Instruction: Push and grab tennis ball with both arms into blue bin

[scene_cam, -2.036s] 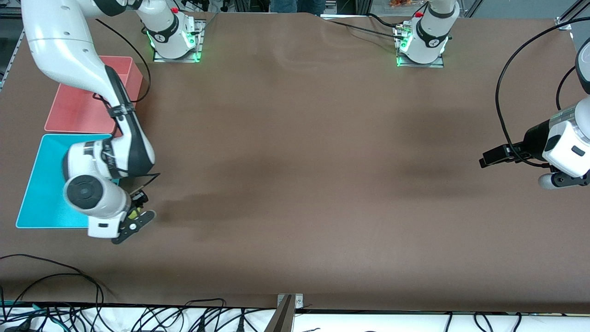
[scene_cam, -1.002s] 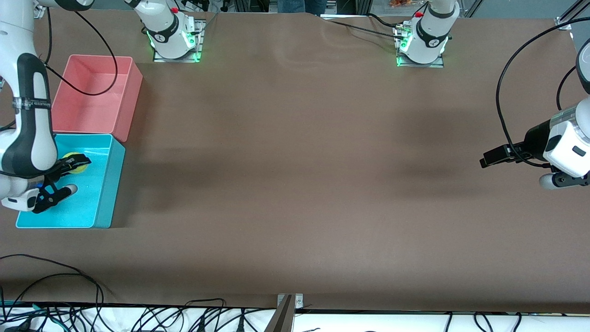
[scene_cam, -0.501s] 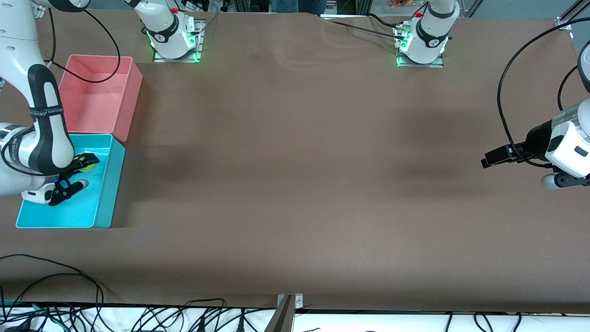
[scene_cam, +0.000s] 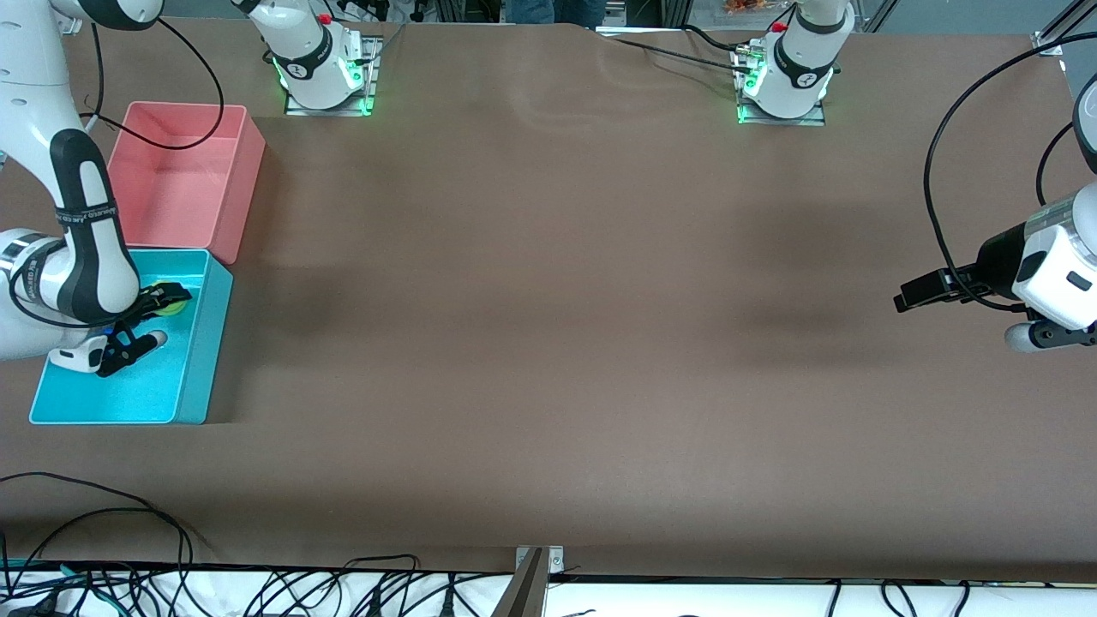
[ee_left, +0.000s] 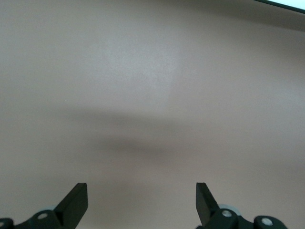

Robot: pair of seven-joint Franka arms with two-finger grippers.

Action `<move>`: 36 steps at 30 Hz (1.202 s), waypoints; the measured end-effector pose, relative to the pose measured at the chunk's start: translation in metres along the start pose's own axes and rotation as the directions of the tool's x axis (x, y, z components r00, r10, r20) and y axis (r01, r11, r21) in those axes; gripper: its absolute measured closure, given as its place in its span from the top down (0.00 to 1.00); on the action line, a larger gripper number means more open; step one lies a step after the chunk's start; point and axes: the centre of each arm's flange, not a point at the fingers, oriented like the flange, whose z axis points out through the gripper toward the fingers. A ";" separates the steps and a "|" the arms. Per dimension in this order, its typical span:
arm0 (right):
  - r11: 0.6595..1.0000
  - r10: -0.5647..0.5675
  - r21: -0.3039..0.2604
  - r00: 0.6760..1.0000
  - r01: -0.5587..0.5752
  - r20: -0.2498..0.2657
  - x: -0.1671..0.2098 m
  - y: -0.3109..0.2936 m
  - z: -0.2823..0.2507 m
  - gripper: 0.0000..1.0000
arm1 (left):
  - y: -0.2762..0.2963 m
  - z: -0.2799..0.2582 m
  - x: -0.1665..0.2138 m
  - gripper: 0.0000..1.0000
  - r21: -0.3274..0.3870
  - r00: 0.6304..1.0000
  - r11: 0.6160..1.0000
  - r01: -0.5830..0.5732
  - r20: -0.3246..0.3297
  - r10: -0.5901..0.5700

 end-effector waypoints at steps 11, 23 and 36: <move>1.000 -0.005 0.004 1.000 0.005 -0.002 0.002 -0.003 -0.002 1.00 | 0.001 0.000 0.000 1.00 0.000 1.000 1.000 -0.002 0.001 0.002; 1.000 -0.028 0.011 1.000 0.028 -0.002 0.001 -0.025 -0.066 1.00 | 0.001 0.000 0.000 1.00 0.000 1.000 1.000 -0.003 0.001 0.003; 0.999 0.037 -0.008 0.999 -0.037 -0.011 -0.009 -0.103 -0.190 1.00 | 0.001 0.001 0.000 1.00 0.028 1.000 0.999 -0.016 -0.005 0.016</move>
